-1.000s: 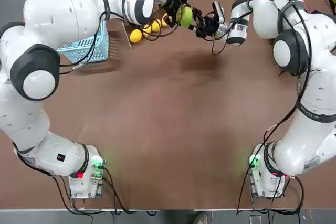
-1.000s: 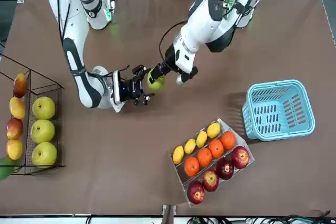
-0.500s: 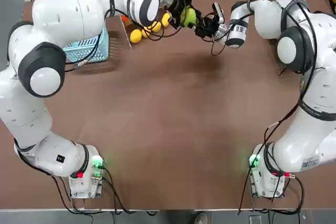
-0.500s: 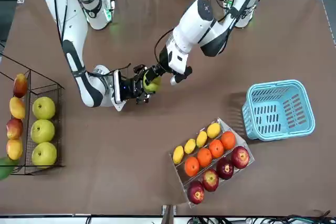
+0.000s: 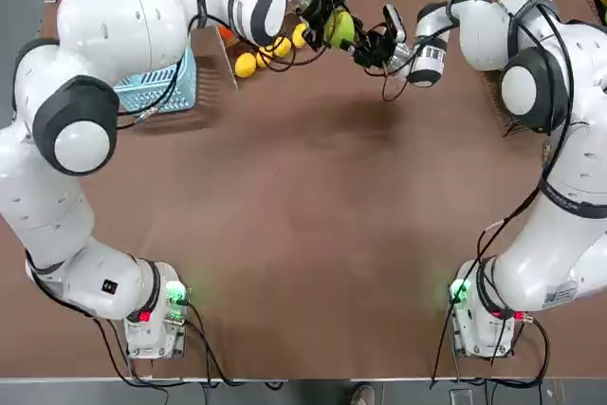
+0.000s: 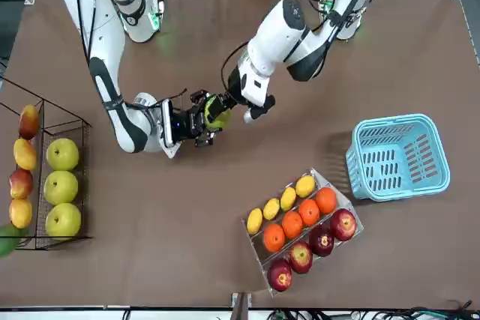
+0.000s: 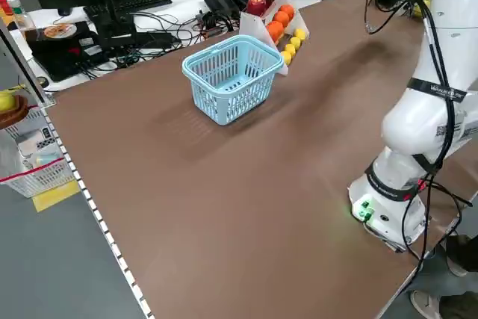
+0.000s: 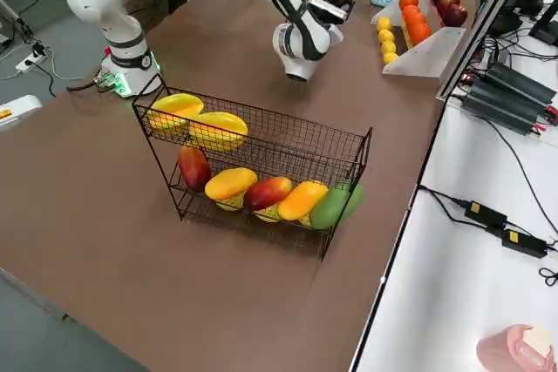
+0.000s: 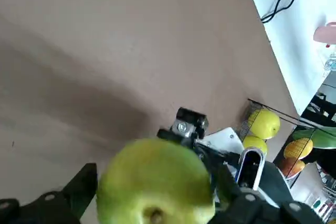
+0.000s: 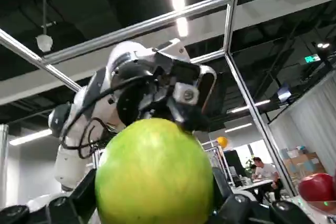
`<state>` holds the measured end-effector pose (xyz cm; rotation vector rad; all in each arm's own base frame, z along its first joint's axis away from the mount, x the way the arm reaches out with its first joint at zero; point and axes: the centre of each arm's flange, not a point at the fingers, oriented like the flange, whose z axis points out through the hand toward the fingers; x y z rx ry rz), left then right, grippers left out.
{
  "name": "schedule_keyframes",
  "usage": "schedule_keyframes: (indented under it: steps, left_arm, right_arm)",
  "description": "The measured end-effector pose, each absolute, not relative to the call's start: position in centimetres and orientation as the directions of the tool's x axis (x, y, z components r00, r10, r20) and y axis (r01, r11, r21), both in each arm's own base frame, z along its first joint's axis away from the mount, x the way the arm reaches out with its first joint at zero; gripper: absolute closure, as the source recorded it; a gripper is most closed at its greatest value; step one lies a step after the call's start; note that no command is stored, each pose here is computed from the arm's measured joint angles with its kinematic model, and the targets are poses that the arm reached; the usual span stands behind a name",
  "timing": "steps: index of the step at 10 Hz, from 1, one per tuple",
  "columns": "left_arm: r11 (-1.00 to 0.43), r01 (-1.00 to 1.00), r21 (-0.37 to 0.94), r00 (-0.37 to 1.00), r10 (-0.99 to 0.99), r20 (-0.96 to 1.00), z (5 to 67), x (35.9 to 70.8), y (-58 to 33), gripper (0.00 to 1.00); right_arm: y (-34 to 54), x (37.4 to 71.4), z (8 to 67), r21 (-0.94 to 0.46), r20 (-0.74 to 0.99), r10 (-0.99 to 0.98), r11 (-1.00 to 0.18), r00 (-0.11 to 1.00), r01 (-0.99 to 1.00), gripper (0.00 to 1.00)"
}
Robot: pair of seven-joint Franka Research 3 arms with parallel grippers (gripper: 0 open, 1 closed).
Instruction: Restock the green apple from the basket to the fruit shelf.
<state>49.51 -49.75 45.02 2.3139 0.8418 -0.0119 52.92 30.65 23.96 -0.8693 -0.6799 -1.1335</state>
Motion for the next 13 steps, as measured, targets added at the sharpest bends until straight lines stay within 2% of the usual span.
schedule_keyframes:
  steps: [3, 6, 8, 10, 13]
  left_arm:
    - [-0.602, 0.58, 0.548, 0.791, 0.577, -0.203, 47.0, 50.8, -47.8, 0.0]
    - [-0.652, 0.593, 0.473, 0.783, 0.604, -0.149, 51.5, 53.0, -41.3, 0.0]
    - [-0.7, 0.59, 0.403, 0.79, 0.603, -0.109, 53.5, 55.7, -33.7, 0.0]
    - [-0.761, 0.562, 0.324, 0.818, 0.57, -0.078, 54.1, 58.0, -25.2, 0.0]
    - [-0.856, 0.459, 0.237, 0.887, 0.458, -0.061, 54.6, 58.9, -16.4, 0.0]
  right_arm:
    - [25.2, 55.0, 24.8, -0.307, 0.83, -0.421, 0.202, 0.366, 0.93, 0.12]
    - [15.6, 58.1, 30.1, -0.369, 0.874, -0.264, 0.185, 0.408, 0.911, 0.12]
    - [12.9, 59.4, 33.4, -0.367, 0.915, -0.133, 0.11, 0.38, 0.924, 0.12]
    - [11.4, 60.6, 35.8, -0.346, 0.936, 0.064, -0.016, 0.346, 0.938, 0.12]
    - [8.0, 62.1, 41.5, -0.28, 0.838, 0.432, -0.183, 0.333, 0.942, 0.12]
